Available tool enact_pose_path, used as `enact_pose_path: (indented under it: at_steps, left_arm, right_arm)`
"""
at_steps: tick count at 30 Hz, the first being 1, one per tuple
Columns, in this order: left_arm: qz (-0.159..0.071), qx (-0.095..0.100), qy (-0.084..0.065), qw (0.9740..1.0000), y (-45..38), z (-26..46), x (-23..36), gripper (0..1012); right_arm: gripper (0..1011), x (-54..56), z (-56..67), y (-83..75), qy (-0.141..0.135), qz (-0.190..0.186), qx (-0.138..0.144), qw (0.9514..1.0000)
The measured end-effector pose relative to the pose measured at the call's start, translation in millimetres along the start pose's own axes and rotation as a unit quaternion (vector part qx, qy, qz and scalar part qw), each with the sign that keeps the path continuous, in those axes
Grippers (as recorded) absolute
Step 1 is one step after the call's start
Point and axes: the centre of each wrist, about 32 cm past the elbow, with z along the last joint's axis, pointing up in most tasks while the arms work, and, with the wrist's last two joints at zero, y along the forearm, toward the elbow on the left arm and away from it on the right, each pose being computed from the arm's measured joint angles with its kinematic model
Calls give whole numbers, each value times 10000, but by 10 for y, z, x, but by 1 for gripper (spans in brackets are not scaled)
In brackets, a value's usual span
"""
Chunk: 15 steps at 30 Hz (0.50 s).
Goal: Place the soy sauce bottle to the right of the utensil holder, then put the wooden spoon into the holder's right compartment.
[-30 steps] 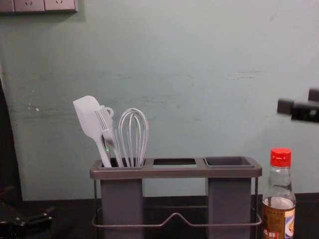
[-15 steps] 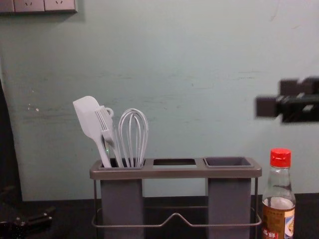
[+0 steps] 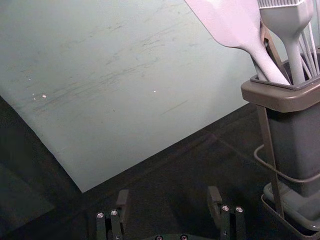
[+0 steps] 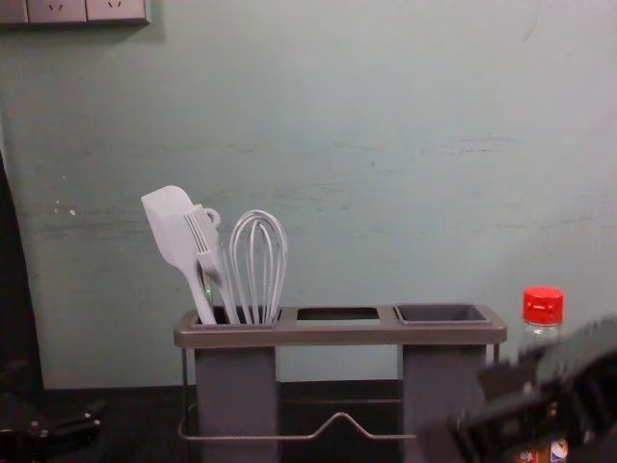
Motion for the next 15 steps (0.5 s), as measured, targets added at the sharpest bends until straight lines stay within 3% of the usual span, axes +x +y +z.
enact_pose_path:
  at_steps: [9,15]
  left_arm:
    - [0,0,0,10000,0,0,0,1012]
    - [0,0,0,10000,0,0,0,1011]
  right_arm:
    - [1004,-1,40,253,4,-80,-785,9969]
    - [1004,31,45,431,60,-48,-962,9953]
